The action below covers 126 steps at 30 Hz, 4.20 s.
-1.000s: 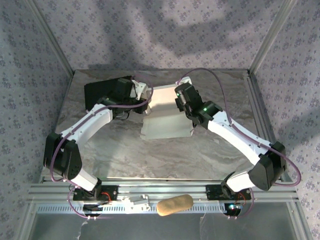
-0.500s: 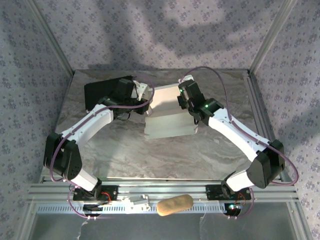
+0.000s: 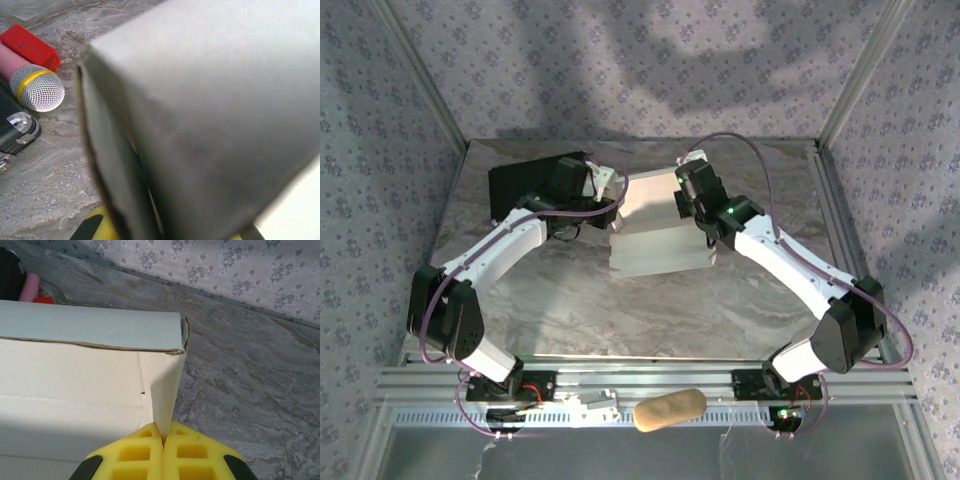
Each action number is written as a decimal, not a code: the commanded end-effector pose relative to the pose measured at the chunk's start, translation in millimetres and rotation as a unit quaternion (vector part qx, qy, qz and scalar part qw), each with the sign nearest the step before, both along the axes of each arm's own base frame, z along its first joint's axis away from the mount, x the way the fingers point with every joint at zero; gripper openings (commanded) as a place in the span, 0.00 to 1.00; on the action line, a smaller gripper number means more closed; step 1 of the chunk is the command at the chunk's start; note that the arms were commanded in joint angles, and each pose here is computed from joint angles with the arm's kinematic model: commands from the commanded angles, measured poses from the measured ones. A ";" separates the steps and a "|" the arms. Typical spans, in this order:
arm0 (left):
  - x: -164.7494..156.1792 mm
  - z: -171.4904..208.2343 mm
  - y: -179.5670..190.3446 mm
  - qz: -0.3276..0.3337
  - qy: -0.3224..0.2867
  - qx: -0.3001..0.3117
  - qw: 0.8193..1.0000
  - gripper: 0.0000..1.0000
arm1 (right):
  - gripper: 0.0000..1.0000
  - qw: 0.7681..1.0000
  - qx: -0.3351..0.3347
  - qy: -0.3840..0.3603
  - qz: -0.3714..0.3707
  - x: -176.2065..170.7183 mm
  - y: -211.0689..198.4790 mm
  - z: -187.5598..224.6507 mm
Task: Fold the paper box
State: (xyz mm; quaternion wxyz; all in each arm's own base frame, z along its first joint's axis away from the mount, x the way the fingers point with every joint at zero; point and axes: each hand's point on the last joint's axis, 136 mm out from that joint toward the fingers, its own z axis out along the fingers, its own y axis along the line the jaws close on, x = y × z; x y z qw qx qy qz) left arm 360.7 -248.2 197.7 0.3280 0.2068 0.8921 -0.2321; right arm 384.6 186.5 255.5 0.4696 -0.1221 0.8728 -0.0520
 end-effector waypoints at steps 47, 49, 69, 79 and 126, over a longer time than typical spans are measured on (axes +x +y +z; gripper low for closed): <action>4.6 32.5 9.3 0.221 0.037 -0.016 0.974 0.00 | 0.10 0.991 0.119 0.055 -0.026 -5.1 7.0 -6.1; 4.6 32.8 8.4 0.220 0.039 -0.019 0.975 0.00 | 0.11 0.990 0.126 0.055 -0.020 -4.5 6.7 -5.7; 6.2 38.5 11.4 0.214 0.036 -0.025 0.976 0.00 | 0.23 0.986 0.151 0.059 0.021 2.3 1.8 -23.3; 6.0 34.4 13.4 0.211 0.039 -0.015 0.977 0.00 | 0.28 0.967 0.205 0.032 0.148 -18.9 21.1 20.0; 6.9 33.5 0.0 0.106 0.056 -0.013 0.993 0.00 | 0.38 0.900 0.317 0.085 0.286 2.9 5.4 29.3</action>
